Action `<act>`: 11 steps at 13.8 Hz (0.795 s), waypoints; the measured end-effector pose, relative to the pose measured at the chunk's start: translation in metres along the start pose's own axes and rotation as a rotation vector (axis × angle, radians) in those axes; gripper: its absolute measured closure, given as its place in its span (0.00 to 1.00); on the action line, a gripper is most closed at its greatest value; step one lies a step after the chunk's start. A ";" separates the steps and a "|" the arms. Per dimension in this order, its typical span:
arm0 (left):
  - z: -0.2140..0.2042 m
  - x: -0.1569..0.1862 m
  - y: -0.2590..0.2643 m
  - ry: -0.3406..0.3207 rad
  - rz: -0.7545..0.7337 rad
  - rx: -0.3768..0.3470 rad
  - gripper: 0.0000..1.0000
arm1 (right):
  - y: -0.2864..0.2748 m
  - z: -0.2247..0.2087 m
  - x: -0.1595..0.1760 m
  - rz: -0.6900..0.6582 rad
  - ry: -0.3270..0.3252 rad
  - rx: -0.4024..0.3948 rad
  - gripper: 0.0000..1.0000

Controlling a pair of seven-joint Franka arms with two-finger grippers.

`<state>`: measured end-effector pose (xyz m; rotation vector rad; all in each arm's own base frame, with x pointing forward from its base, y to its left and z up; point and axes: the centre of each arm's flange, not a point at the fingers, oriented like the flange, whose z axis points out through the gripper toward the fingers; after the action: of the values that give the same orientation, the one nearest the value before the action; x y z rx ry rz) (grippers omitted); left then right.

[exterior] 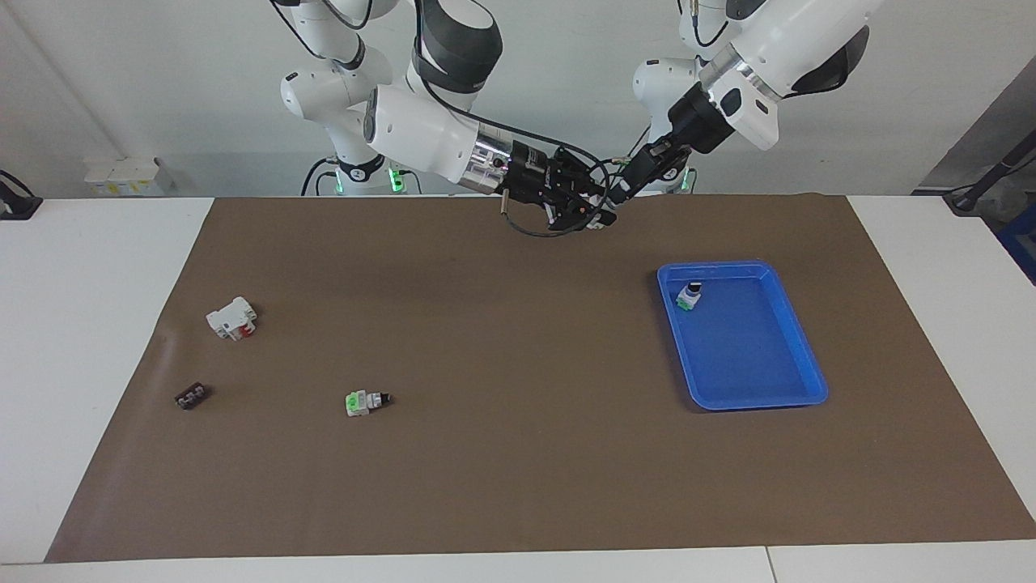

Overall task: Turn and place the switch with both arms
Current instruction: 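Close the left gripper on the switch held by the right gripper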

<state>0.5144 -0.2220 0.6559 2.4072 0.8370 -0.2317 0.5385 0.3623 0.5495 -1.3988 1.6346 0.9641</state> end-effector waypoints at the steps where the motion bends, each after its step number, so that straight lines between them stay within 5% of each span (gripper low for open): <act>1: 0.000 0.000 0.000 -0.002 0.000 0.002 0.58 | 0.000 0.000 0.000 0.000 0.000 0.000 0.59; 4: -0.003 -0.001 -0.002 -0.006 -0.002 0.009 0.62 | 0.001 0.001 0.000 -0.001 0.000 -0.001 0.59; 6: -0.006 -0.001 -0.003 -0.004 -0.001 0.006 0.75 | 0.001 0.001 0.000 -0.001 0.000 -0.001 0.59; 11: -0.007 -0.001 -0.003 -0.003 0.030 0.005 0.89 | 0.002 0.002 0.000 -0.001 0.001 -0.001 0.59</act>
<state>0.5112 -0.2167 0.6603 2.4219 0.7996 -0.2260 0.5370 0.3644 0.5487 -1.4011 1.6345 0.9645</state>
